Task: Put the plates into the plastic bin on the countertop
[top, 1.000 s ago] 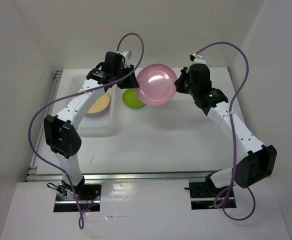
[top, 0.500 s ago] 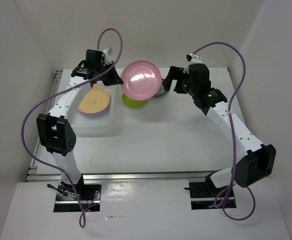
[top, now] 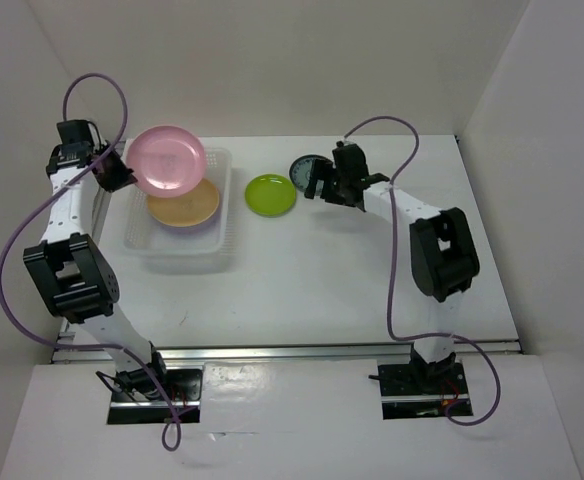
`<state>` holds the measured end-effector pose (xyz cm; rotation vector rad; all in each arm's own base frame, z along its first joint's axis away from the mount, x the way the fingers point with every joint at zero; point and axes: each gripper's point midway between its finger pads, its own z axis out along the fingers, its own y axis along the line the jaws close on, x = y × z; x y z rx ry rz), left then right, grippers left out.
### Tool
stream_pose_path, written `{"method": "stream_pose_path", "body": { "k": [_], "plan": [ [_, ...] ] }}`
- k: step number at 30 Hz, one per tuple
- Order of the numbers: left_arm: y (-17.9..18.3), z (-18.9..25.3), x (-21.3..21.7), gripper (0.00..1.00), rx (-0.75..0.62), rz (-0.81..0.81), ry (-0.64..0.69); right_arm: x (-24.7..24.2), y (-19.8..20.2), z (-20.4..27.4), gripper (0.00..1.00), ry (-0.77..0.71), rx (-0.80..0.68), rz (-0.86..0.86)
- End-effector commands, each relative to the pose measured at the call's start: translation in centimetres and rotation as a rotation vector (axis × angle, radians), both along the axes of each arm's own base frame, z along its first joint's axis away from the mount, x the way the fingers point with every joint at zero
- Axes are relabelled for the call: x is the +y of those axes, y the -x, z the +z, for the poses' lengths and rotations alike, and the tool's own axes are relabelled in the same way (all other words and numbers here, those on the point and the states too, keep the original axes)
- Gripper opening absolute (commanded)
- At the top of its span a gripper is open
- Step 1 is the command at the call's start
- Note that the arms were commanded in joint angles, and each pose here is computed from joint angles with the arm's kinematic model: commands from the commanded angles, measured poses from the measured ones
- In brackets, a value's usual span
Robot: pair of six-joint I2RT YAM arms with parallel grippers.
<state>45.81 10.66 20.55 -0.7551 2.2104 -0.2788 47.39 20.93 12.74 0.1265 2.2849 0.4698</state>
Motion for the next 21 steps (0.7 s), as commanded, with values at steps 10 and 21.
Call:
{"method": "stream_pose_path", "body": {
  "k": [10,21],
  "plan": [
    [0.1,-6.3,0.0,0.00,0.183,0.004,-0.092,4.7,-4.3,-3.4,0.98,-0.122,0.002,0.007],
    [0.9,-8.0,-0.9,0.51,0.259,-0.008,-0.130,6.0,-6.7,-4.7,0.94,-0.184,0.005,-0.035]
  ]
}}
